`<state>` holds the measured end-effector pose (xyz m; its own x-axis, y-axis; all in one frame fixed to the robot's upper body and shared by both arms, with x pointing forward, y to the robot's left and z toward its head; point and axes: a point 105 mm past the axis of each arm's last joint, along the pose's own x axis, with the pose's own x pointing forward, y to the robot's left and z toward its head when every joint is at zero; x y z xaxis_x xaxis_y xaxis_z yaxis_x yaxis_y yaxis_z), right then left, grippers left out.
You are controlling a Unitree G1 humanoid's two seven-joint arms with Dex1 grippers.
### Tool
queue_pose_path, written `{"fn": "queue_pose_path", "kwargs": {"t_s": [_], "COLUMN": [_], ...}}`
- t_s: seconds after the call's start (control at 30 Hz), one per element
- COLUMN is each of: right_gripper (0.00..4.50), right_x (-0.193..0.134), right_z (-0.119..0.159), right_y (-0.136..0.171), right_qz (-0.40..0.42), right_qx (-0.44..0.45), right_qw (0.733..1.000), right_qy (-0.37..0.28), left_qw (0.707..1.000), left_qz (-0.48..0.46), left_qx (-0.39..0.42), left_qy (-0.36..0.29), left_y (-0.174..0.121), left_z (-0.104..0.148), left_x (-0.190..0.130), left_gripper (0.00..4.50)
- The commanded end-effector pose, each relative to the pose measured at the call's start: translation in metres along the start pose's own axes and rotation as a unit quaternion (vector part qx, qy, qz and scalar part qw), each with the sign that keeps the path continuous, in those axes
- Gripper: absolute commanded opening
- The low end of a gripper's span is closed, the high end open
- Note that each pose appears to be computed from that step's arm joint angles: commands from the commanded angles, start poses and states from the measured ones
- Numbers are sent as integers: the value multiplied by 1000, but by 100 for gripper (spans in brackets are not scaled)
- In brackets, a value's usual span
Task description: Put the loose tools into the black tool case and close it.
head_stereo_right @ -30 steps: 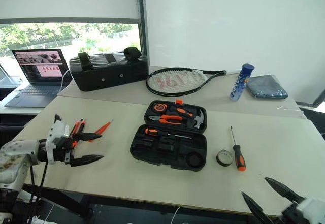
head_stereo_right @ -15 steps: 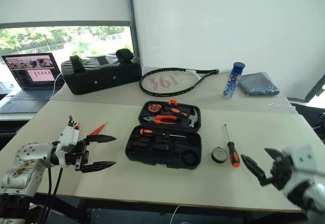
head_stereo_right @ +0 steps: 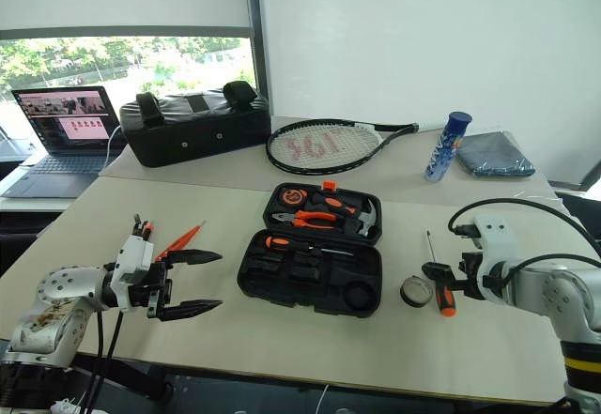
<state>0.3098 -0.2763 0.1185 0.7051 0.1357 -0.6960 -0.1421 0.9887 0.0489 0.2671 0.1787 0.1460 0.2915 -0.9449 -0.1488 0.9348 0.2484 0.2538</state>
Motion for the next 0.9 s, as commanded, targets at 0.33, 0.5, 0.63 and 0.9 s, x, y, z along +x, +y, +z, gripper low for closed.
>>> {"fn": "queue_pose_path", "kwargs": {"t_s": [0.33, 0.5, 0.63, 0.9], "right_gripper": [86, 85, 85, 85], "right_x": [7, -22, -60, -41], "right_z": [-3, 34, 74, 83], "right_y": [-28, -25, 27, 133], "right_qz": [-45, -3, 135, 301], "right_qx": [-8, -109, -333, -437], "right_qw": [998, 992, 915, 837], "right_qy": [40, -69, -183, -133], "left_qw": [1000, 1000, 999, 997], "left_qz": [16, 22, 40, 70], "left_qx": [15, 15, 0, -27], "left_qy": [-13, -13, -25, -31], "left_y": [-5, -5, -3, 0], "left_z": [12, 12, 11, 0], "left_x": [-1, -2, -4, -5], "left_gripper": [450, 450, 450, 450]}}
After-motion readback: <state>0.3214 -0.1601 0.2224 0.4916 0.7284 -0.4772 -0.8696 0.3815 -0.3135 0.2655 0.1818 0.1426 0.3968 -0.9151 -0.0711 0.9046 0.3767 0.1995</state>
